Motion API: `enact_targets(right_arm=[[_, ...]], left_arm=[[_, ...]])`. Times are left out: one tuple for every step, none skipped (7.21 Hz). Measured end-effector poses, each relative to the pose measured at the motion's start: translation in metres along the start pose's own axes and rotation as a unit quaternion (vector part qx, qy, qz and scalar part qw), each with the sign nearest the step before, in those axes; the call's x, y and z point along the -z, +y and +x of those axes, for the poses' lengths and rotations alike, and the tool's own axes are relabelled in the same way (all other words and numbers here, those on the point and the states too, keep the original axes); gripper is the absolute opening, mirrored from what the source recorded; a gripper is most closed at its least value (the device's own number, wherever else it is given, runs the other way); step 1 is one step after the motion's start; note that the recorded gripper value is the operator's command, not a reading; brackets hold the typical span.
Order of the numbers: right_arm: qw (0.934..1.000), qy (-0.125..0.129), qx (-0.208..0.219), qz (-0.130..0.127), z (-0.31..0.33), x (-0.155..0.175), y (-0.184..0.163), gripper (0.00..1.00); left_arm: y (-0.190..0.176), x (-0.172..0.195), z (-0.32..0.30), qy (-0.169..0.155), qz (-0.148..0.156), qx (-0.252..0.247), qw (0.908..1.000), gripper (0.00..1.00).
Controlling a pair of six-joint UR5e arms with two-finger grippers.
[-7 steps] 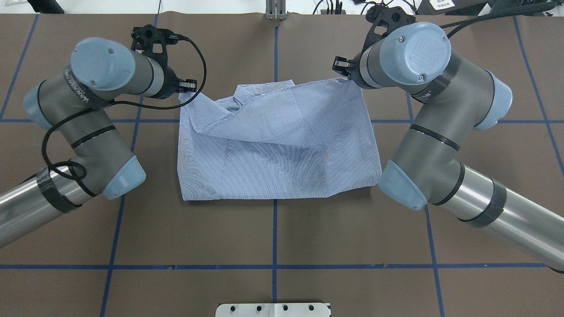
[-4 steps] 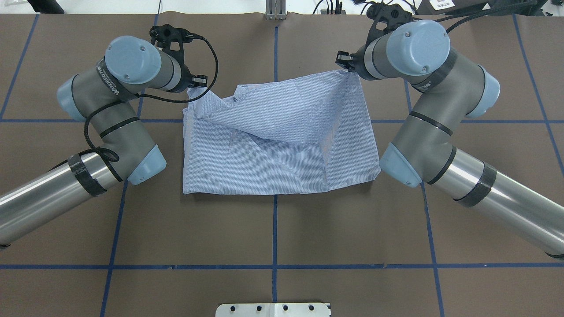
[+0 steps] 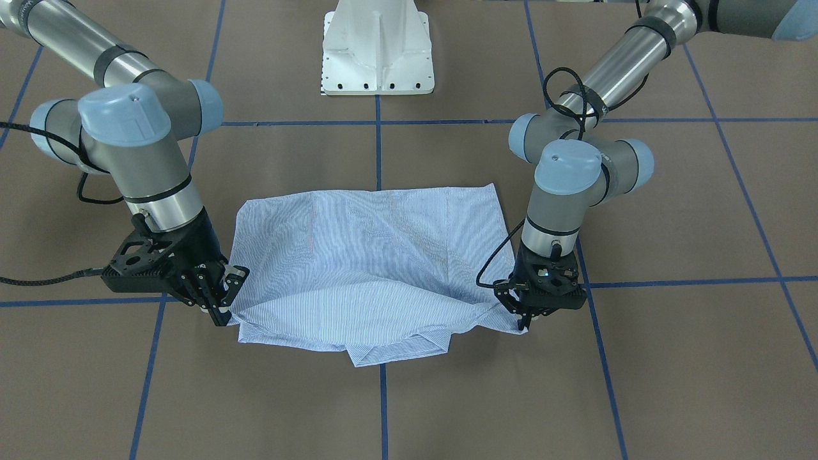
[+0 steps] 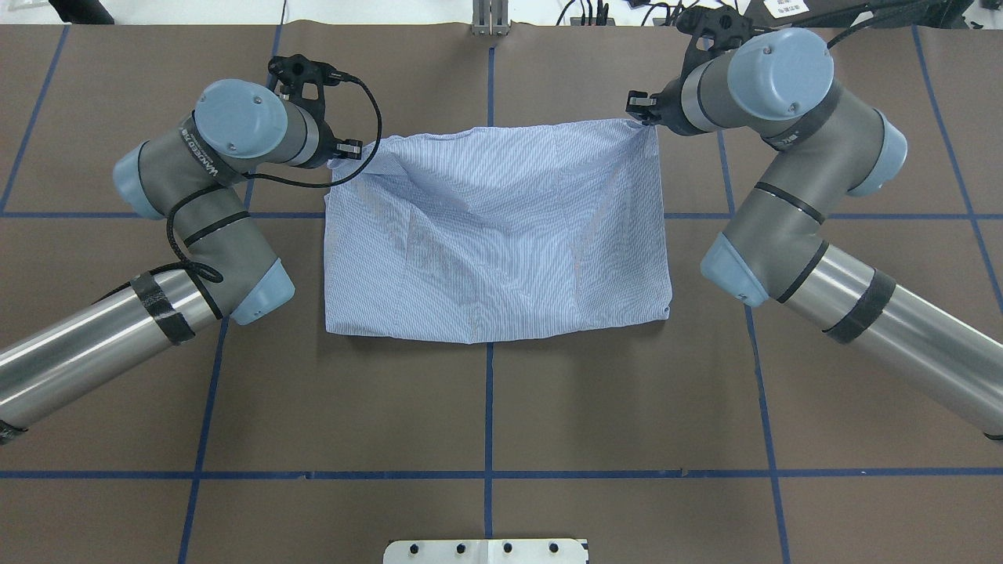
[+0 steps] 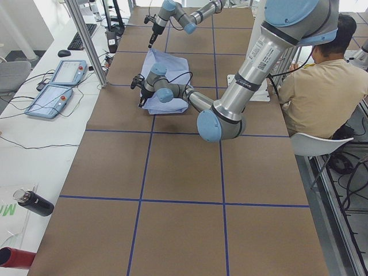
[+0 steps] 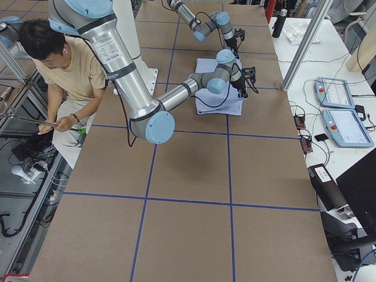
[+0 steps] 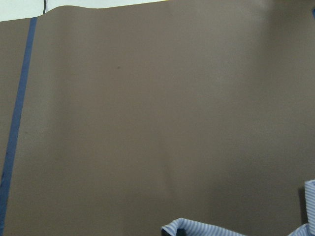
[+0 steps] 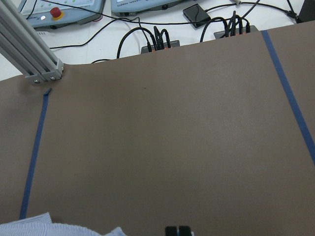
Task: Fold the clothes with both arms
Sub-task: 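Release the hem and raise both grippers away from the folded shirt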
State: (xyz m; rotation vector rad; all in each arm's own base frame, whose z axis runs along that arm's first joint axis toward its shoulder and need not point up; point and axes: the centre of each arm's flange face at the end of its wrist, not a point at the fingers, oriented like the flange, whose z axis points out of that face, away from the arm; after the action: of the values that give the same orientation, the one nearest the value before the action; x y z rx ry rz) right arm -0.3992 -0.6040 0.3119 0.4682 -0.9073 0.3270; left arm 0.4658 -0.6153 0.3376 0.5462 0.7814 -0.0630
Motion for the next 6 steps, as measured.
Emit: enact_targets(right_arm=[[0.9999, -0.01, 0.005, 0.004, -0.003, -0.013, 0.005, 1.0], [0.9998, -0.018, 0.006, 0.006, -0.009, -0.015, 0.004, 1.0], [0.9996, -0.028, 0.003, -0.002, -0.01, -0.011, -0.003, 1.0], [0.9989, -0.042, -0.001, -0.022, -0.004, 0.0, -0.017, 1.0], [0.9979, -0.053, -0.005, -0.036, 0.007, 0.013, -0.025, 1.0], [0.9975, -0.058, -0.008, -0.041, 0.019, 0.024, -0.026, 1.0]], left_arm=[[-0.001, 0.004, -0.002, 0.014, 0.01, -0.011, 0.9998, 1.0], [-0.007, 0.013, -0.005, 0.033, 0.018, -0.028, 0.9989, 1.0], [-0.013, 0.026, -0.012, 0.059, 0.009, -0.044, 0.9972, 1.0], [-0.007, 0.045, -0.028, 0.089, -0.007, -0.059, 0.9942, 1.0], [0.008, 0.068, -0.042, 0.11, -0.012, -0.063, 0.9919, 1.0], [0.036, 0.093, -0.053, 0.127, -0.018, -0.049, 0.9905, 1.0]])
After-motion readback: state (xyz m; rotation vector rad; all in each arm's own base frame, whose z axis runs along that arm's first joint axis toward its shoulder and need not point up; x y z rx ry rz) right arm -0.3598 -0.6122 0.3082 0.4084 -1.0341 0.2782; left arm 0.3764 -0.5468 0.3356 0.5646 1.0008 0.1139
